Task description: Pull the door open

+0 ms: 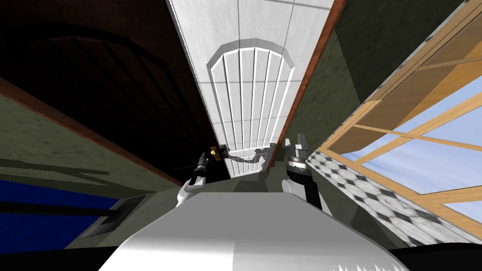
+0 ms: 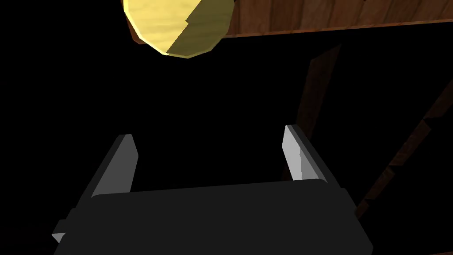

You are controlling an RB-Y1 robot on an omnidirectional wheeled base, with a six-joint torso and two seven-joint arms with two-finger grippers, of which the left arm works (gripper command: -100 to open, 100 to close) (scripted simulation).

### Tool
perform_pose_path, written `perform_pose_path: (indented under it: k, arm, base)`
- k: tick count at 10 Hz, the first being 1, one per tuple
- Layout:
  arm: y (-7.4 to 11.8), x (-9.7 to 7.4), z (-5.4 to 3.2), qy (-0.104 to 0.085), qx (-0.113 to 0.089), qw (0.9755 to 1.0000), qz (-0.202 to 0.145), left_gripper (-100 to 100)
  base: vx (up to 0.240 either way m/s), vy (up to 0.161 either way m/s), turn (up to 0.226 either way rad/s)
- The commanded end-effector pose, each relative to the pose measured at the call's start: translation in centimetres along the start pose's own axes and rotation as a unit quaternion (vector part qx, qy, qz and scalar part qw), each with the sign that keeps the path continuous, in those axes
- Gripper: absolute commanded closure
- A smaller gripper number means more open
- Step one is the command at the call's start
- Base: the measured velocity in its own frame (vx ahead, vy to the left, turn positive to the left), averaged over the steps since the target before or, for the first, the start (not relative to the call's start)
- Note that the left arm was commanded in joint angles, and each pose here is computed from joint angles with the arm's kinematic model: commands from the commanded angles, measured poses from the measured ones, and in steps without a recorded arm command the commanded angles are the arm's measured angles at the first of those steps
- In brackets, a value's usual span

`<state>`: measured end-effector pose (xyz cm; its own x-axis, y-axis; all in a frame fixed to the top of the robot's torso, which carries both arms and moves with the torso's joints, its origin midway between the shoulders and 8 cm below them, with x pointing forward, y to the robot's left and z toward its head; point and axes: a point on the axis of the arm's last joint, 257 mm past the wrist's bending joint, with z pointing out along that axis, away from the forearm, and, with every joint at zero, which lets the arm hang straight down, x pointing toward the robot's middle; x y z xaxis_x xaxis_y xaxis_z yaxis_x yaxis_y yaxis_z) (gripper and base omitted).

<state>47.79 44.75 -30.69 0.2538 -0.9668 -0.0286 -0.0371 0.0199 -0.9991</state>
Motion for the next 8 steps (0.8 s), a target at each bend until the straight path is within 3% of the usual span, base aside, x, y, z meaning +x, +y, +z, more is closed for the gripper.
perform_pose_path:
  k: [1, 2, 3, 8]
  arm:
    - [-1.14, 2.54, 0.8, 0.018, 0.013, 0.9997, -0.007, -100]
    - [-0.56, 1.85, 0.4, 0.01, 0.008, 0.9999, -0.005, -100]
    - [-0.56, 1.85, 0.4, 0.01, 0.008, 0.9999, -0.005, 100]
    - [-0.56, 1.85, 0.4, 0.01, 0.008, 0.9999, -0.005, 100]
  base:
    - [0.238, -0.15, -0.195]
    - [0.113, -0.076, -0.033]
    - [-0.017, 0.012, 0.037]
    - [-0.021, 0.01, -0.01]
